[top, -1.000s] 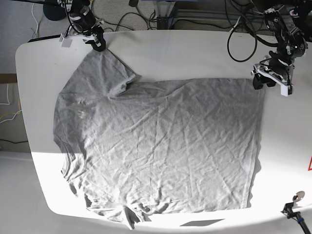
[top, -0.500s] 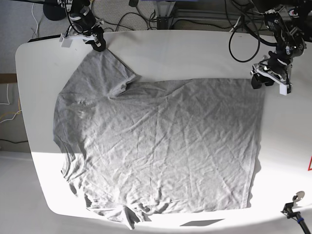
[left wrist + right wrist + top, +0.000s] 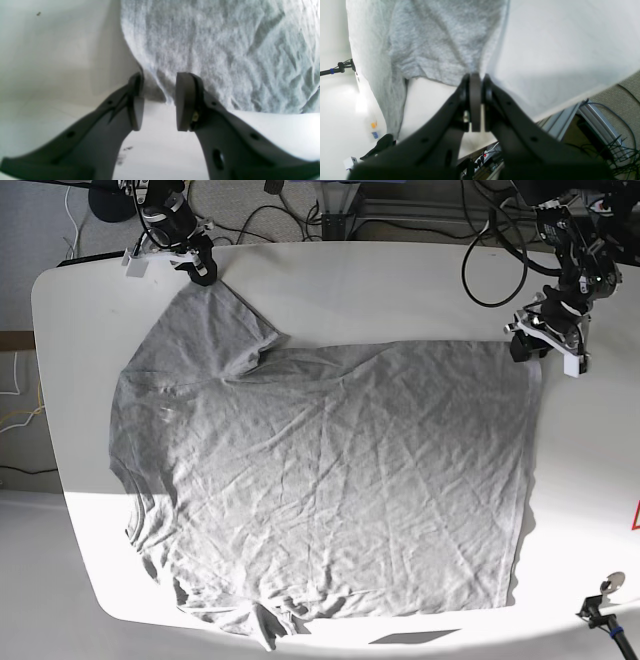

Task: Fold the T-shirt properly
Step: 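Lower both grippers and pinch the shirt's shoulder edges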

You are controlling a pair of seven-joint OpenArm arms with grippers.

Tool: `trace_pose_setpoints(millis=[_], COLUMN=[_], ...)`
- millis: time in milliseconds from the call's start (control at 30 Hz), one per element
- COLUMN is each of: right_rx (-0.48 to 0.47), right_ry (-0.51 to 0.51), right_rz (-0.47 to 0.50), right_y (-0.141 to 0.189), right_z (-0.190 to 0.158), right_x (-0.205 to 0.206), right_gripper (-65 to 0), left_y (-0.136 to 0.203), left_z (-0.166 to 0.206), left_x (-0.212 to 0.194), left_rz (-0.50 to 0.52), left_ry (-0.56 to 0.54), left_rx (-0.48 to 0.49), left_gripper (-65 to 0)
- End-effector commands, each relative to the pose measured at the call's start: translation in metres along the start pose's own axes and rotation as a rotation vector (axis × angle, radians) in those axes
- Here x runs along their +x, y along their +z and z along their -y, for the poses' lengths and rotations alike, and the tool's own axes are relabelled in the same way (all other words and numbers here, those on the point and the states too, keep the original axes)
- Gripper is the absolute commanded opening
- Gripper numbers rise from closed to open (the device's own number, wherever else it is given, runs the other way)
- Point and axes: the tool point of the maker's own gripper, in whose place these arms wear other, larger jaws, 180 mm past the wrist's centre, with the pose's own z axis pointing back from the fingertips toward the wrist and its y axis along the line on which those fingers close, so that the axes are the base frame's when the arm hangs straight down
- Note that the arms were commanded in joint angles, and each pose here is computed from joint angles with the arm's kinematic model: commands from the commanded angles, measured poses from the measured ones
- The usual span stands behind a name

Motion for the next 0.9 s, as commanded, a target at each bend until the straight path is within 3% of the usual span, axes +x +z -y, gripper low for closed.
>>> trace_pose_setpoints(millis=[0, 333, 400, 867], right_rx=[-0.004, -0.005, -0.005, -0.002], right_ry=[0.007, 0.008, 0.008, 0.008], right_rz=[-0.001, -0.001, -0.001, 0.006], right_y=[0.003, 0.003, 0.003, 0.003], right_z=[0.001, 0.001, 0.001, 0.001], right_x=[0.001, 0.001, 0.001, 0.003], right_gripper=[-65.0, -65.0, -65.0, -65.0], left_y=[0.002, 0.0, -0.002, 0.003], left_z=[-0.002, -0.001, 0.001, -0.004], left_x=[0.003, 0.012, 0.02, 0.007], left_rz=[-0.005, 0.016, 0.032, 0.0], left_ry=[-0.012, -0.013, -0.016, -0.016], left_rx=[0.008, 0.005, 0.001, 0.013], left_gripper=[-48.5, -58.7, -64.7, -65.0])
